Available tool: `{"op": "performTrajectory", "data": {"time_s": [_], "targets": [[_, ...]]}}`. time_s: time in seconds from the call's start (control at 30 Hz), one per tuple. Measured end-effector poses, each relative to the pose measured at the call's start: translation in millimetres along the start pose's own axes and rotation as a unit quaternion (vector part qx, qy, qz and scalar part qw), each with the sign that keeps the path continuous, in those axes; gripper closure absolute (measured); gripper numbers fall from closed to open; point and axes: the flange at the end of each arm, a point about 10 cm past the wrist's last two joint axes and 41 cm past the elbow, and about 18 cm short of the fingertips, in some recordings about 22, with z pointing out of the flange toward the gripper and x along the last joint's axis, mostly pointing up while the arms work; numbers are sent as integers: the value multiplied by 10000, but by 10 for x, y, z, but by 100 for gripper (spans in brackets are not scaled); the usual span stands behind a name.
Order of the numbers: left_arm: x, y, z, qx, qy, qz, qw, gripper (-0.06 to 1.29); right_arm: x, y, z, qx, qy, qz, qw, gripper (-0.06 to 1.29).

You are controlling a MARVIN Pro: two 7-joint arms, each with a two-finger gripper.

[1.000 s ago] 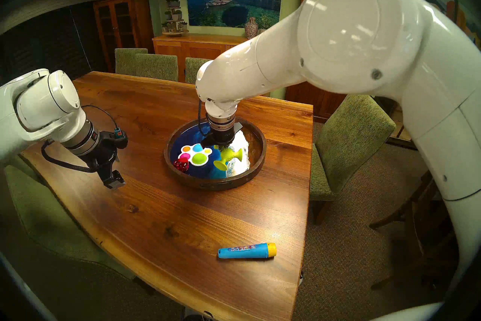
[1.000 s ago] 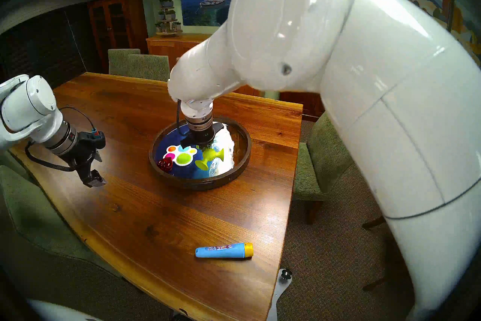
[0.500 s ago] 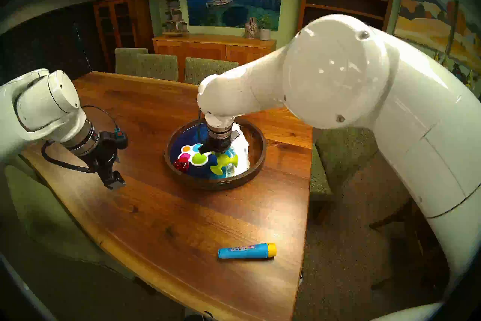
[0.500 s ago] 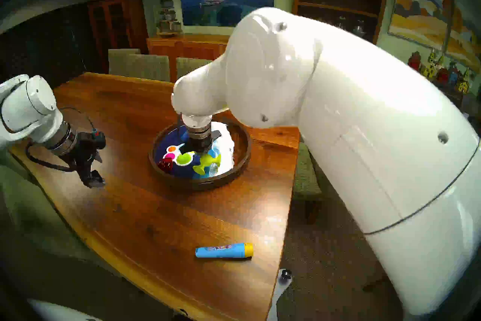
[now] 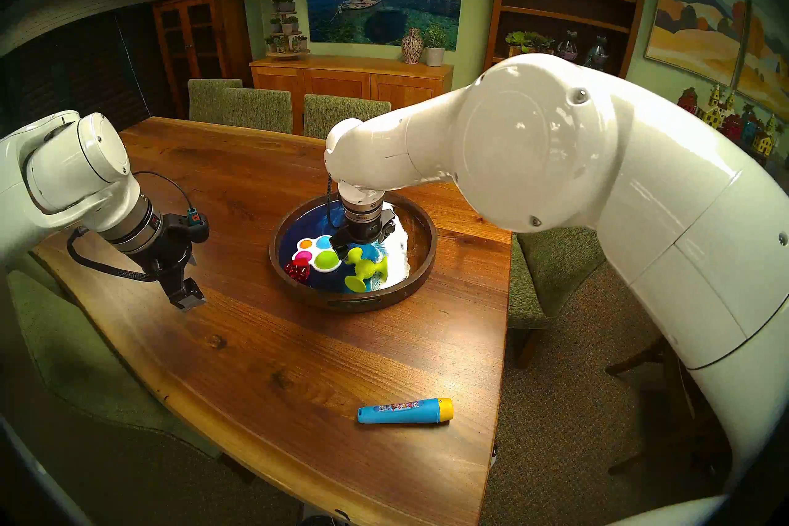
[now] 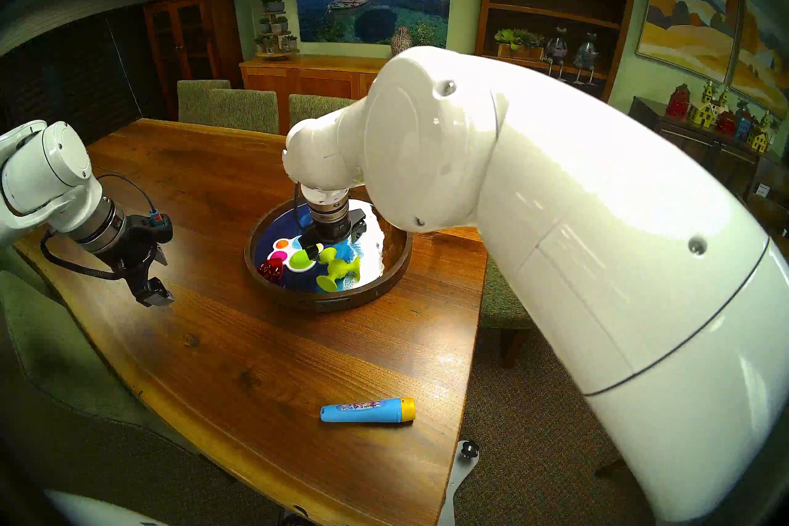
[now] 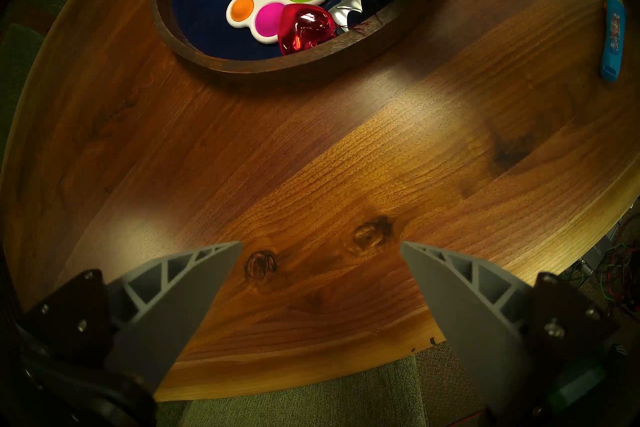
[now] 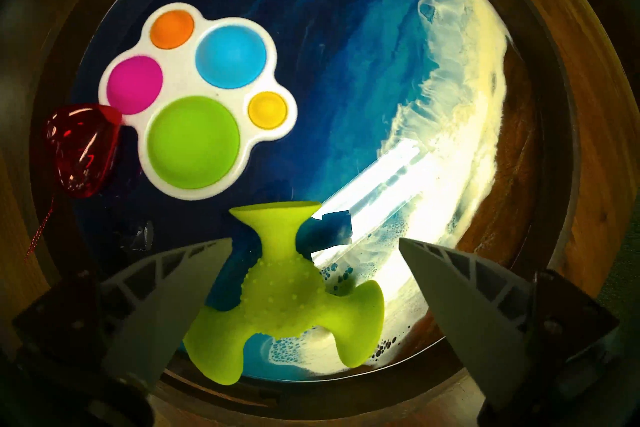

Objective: Put toys in center tray

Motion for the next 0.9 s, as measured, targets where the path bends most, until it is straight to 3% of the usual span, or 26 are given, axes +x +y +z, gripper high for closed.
{"op": "performTrajectory", "data": {"time_s": [0.23,0.5,0.9], "targets": [[-8,-11,-3,6,-23,-9,10000,0,23,-90,-180,-17,-308,-167,9994,0],[-13,-7,3,-24,-49,-13,10000,0,32,-117,-365,-20,-405,-263,9988,0],[-32,21,47,-116,-93,-30,9999,0,-309,-201,-355,-107,-981,-543,9936,0]]}}
